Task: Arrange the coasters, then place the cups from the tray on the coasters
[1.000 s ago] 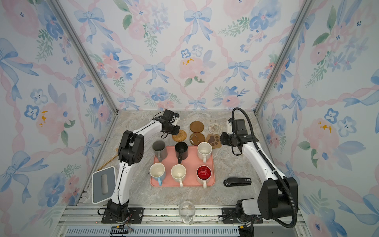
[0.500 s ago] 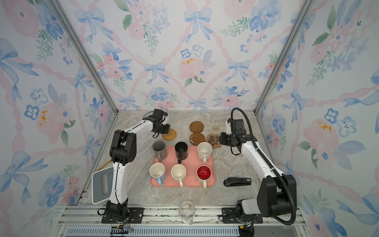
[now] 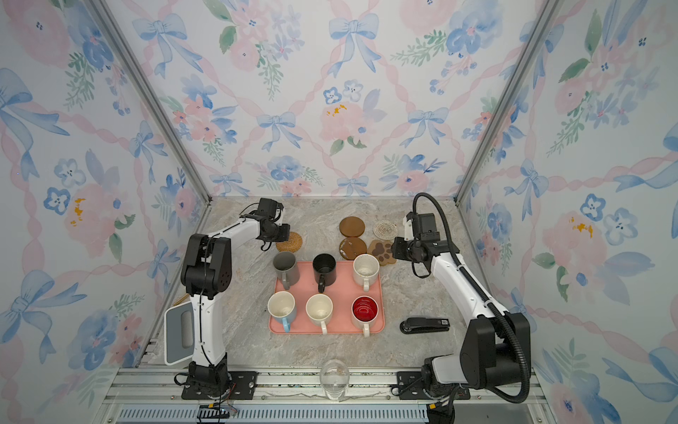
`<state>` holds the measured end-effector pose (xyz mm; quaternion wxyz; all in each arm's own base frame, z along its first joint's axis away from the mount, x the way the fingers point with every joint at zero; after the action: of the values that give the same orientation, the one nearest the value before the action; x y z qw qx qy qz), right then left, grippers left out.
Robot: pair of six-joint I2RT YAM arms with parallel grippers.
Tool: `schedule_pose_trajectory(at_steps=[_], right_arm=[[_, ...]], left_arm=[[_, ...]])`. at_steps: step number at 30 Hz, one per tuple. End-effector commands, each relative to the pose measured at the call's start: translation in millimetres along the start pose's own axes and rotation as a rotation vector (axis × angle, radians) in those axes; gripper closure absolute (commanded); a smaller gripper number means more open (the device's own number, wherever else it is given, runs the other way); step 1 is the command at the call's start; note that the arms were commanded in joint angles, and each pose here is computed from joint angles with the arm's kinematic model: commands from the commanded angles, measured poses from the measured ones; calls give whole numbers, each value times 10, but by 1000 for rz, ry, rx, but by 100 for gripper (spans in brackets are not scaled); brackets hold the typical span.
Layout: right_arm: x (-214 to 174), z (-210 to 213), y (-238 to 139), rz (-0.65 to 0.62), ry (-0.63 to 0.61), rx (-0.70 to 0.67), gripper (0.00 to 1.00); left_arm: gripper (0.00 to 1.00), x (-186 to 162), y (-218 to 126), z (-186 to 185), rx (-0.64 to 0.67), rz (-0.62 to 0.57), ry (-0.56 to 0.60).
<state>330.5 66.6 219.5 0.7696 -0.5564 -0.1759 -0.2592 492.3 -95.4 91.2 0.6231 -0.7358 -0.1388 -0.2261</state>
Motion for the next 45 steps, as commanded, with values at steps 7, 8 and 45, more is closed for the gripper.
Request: schedule_pose_trajectory(at_steps=[7, 8, 45], right_arm=[[-56, 39, -65, 3, 9, 13, 64], [-55, 46, -72, 3, 9, 15, 64], [233, 321, -232, -35, -57, 63, 63]], left_arm=[[100, -362, 3, 412, 100, 80, -121], [100, -360, -7, 433, 106, 74, -127], [100, 61, -808, 594, 111, -166, -184]])
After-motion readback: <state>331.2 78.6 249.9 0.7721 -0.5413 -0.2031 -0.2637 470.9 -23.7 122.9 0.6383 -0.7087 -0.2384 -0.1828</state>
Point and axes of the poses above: each gripper's point midway between its finger pads, its own y axis out along the fingers, its own z axis along the line the jaws close on, x = y × z, the point moved 7 cm from there along -y, back along the fingers, and after that the axes turned 4 degrees about y, right-handed, at the moved point
